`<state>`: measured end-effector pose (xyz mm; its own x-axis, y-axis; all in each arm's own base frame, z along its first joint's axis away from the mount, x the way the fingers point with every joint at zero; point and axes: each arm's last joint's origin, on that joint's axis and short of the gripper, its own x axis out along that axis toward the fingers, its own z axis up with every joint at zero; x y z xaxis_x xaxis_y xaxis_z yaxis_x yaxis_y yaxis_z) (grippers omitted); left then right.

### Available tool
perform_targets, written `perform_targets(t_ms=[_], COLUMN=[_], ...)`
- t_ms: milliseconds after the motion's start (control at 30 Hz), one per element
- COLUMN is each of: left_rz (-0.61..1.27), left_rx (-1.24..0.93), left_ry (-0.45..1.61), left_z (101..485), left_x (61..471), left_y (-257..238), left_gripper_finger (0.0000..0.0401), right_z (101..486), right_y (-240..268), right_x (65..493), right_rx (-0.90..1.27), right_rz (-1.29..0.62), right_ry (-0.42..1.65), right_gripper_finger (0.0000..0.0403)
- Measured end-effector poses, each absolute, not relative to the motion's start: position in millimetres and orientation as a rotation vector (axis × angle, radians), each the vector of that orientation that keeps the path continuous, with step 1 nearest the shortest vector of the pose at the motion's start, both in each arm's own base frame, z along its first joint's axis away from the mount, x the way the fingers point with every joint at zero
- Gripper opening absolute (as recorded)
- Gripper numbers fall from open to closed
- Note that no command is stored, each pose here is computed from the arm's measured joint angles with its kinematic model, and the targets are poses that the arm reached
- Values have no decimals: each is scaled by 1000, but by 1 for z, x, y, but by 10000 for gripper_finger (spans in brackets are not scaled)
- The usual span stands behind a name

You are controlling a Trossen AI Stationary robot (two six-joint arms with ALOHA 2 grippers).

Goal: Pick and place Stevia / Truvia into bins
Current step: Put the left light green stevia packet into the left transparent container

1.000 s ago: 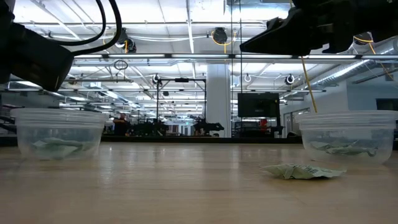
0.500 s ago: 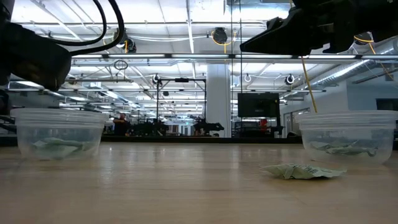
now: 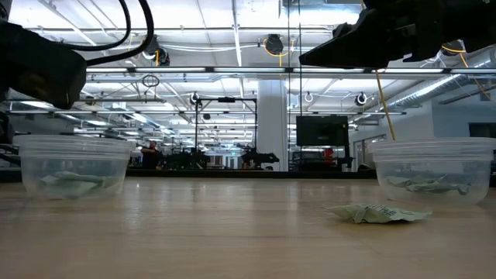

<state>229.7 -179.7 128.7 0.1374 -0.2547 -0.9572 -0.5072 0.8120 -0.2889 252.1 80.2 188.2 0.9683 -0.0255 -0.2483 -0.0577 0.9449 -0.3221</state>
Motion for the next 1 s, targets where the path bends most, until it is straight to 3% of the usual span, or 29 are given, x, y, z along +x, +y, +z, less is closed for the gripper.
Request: perform_targets(t_ms=[100, 200, 500, 800, 1000], left_rz=[209, 189, 170, 112, -23], left_rx=[-646, -621, -578, -584, -530], left_ry=[1439, 1443, 1452, 1452, 1384], left_z=[129, 129, 128, 130, 152], left_x=[230, 229, 227, 231, 244], left_y=[-180, -180, -180, -183, -195], left_gripper_finger=[126, 115, 10, 5, 3], right_z=[188, 188, 188, 188, 188], right_y=[80, 80, 80, 80, 80], right_x=[252, 252, 252, 252, 252], right_rx=[-332, -332, -332, -332, -332], right_rz=[16, 16, 16, 16, 17], right_ry=[253, 253, 253, 253, 253], right_gripper_finger=[112, 111, 112, 111, 111])
